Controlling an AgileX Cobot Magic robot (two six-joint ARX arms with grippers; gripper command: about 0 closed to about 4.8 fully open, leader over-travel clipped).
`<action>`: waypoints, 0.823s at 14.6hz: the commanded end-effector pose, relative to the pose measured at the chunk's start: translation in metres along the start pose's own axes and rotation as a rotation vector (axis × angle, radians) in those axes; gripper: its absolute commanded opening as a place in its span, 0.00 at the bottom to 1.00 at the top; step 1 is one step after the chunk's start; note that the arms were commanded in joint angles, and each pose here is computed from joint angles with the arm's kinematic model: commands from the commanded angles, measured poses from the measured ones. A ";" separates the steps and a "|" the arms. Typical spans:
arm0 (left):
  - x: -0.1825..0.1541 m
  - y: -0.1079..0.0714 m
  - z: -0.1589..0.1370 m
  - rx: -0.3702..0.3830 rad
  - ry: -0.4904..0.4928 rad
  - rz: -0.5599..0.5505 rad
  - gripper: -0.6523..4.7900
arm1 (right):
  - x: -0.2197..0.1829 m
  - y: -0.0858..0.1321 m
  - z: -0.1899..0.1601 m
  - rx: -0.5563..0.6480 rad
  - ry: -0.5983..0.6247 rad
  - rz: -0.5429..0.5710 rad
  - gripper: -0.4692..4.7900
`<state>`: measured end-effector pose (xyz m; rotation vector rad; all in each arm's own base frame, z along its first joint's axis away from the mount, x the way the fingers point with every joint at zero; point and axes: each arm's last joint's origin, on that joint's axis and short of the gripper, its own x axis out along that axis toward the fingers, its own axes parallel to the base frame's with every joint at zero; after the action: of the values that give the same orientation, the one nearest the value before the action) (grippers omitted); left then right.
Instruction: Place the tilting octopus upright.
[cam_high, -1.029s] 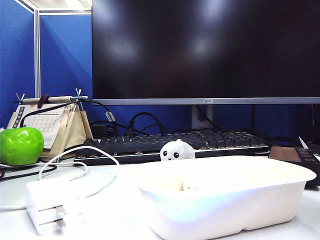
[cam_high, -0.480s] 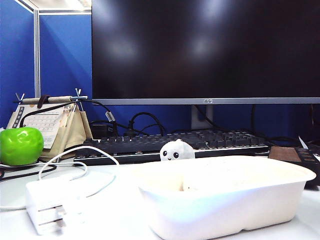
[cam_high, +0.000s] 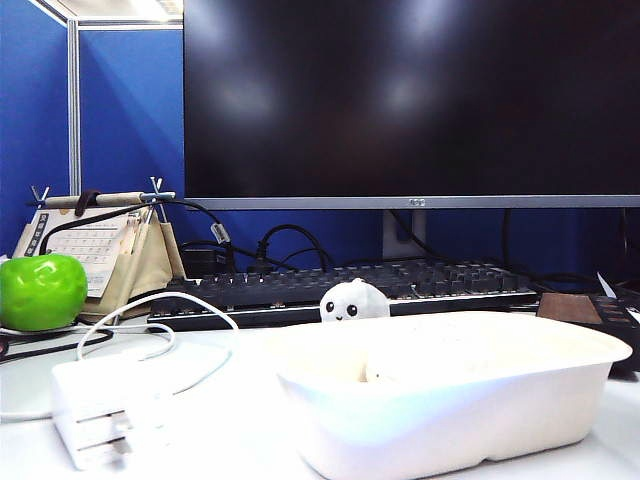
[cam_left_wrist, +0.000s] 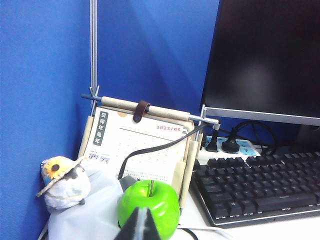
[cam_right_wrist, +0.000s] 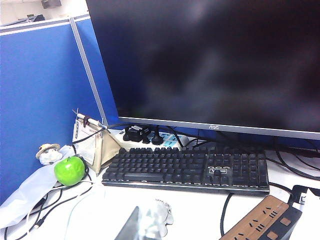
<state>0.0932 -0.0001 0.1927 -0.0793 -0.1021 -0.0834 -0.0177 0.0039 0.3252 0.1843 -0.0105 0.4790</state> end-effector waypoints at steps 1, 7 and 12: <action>0.000 0.000 0.001 -0.001 -0.011 -0.005 0.11 | -0.001 0.001 0.002 -0.004 -0.015 0.004 0.08; 0.000 0.000 0.001 -0.001 -0.011 -0.005 0.11 | 0.022 -0.007 -0.002 -0.218 -0.176 0.011 0.08; 0.000 0.000 0.001 -0.001 -0.010 -0.005 0.11 | 0.080 -0.040 -0.076 -0.290 -0.233 -0.036 0.08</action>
<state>0.0932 -0.0001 0.1927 -0.0793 -0.1021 -0.0831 0.0670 0.0207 0.2494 -0.0343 -0.2424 0.4389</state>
